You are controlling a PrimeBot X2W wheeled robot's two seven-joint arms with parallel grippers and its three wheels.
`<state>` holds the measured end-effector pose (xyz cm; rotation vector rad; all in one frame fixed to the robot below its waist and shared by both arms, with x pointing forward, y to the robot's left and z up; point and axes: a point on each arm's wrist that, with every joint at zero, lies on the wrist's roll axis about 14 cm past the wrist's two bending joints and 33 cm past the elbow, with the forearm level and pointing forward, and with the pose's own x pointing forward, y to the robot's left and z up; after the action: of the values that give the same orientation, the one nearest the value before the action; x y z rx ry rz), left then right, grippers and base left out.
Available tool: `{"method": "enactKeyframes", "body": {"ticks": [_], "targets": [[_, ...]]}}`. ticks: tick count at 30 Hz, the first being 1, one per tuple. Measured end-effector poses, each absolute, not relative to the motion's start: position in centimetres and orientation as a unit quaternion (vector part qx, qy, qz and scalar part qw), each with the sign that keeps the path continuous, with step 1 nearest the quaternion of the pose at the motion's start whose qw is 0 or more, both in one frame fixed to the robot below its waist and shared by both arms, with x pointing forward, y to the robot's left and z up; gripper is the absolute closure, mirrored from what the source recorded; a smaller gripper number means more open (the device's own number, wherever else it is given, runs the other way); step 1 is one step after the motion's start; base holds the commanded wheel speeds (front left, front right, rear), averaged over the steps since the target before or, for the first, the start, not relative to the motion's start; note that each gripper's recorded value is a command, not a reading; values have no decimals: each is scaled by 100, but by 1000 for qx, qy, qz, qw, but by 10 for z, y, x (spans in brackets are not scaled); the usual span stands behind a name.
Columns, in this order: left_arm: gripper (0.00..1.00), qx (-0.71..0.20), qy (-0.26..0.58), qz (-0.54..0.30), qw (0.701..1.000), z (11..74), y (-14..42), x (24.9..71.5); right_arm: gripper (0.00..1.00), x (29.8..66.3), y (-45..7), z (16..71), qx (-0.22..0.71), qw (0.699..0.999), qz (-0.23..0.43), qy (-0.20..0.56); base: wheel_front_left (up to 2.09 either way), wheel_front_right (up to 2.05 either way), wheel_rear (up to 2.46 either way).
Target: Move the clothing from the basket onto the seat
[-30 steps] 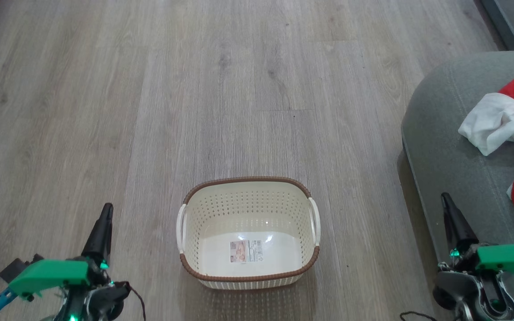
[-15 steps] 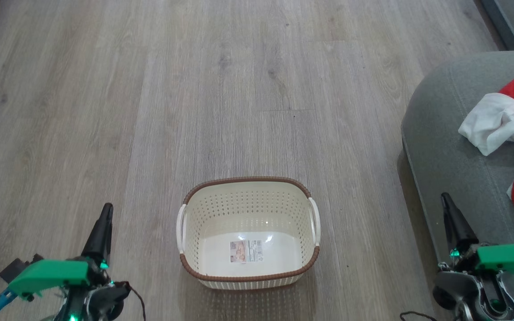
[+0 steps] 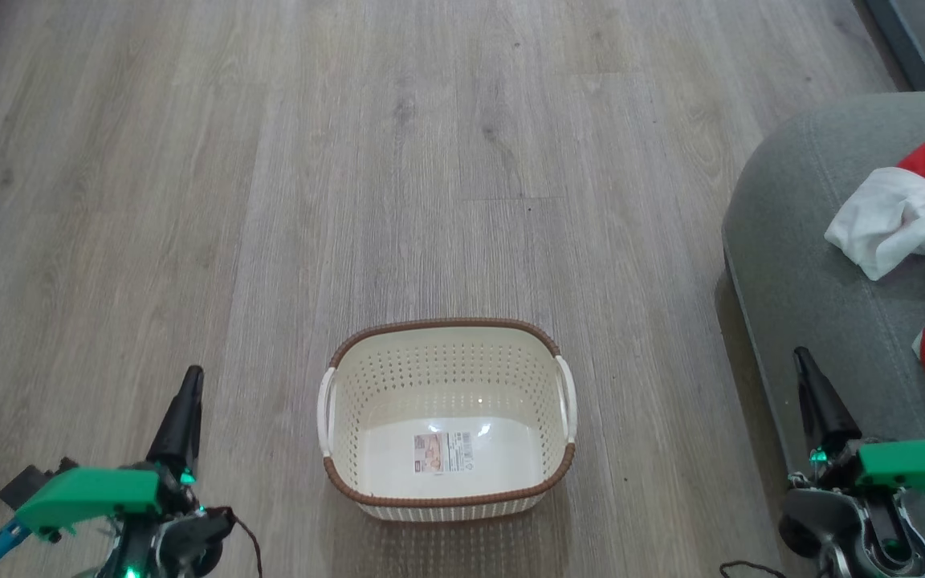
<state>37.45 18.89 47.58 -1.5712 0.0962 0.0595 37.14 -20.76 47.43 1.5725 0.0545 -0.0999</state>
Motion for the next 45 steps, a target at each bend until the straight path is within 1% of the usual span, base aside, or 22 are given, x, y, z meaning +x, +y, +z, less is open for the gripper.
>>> {"method": "enactKeyframes", "body": {"ticks": [45], "targets": [[100,-707,43,27,706,476,189,375,100,371,-208,474,707,705,-45,25,0,0,0]]}}
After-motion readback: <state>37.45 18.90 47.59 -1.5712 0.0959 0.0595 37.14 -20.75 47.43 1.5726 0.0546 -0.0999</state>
